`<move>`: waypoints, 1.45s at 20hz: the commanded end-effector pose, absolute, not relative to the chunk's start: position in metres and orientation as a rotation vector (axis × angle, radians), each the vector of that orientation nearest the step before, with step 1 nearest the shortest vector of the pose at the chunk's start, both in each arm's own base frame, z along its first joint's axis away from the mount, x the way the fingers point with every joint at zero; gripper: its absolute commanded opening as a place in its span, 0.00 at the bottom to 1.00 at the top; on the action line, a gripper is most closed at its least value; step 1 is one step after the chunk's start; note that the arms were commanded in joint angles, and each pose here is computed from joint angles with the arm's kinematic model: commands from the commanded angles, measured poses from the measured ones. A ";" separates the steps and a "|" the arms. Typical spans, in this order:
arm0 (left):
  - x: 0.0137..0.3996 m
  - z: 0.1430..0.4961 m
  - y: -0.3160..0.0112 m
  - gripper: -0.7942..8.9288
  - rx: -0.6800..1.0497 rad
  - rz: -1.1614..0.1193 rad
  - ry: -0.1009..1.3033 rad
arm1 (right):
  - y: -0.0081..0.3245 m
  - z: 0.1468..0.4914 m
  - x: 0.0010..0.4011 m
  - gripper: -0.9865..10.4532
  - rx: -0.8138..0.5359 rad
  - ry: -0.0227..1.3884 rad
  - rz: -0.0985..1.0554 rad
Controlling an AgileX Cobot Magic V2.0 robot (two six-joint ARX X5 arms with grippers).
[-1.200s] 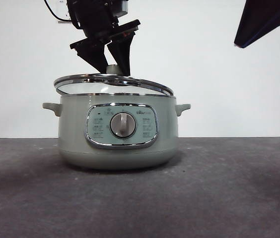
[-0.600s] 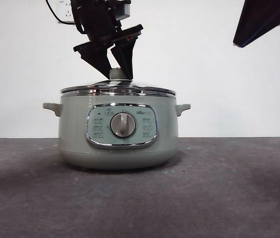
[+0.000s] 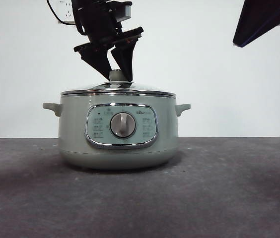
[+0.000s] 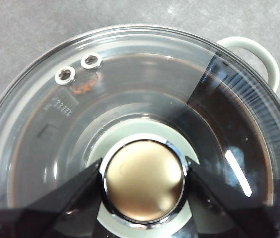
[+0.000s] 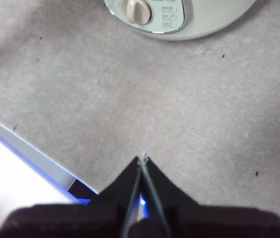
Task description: Pick up the potato,open the lid,put the potato in the pot,close the lid
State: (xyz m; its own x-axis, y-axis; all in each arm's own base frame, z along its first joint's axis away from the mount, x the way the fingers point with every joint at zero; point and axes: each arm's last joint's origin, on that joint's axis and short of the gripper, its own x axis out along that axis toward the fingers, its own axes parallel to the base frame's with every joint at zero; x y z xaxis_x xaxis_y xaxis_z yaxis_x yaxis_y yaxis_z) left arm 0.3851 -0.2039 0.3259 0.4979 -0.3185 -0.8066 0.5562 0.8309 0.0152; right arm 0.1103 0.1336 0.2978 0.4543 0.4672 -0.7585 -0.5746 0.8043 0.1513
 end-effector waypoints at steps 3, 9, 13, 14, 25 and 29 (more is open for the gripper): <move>0.384 0.333 -0.198 0.73 0.275 -0.525 0.879 | 0.134 0.296 0.110 0.08 -0.129 0.896 0.643; 0.346 0.384 -0.178 0.73 0.252 -0.526 0.821 | 0.134 0.296 0.110 0.08 -0.130 0.896 0.643; 0.298 0.422 -0.158 0.53 0.259 -0.535 0.830 | 0.134 0.296 0.110 0.08 -0.129 0.896 0.643; 0.287 0.429 -0.154 0.42 0.261 -0.539 0.832 | 0.134 0.296 0.110 0.09 -0.128 0.895 0.643; 0.174 0.478 -0.129 0.07 0.175 -0.675 0.758 | 0.134 0.296 0.110 0.09 -0.127 0.893 0.643; 0.133 0.469 -0.116 0.07 0.170 -0.730 0.759 | 0.134 0.296 0.110 0.09 -0.127 0.893 0.643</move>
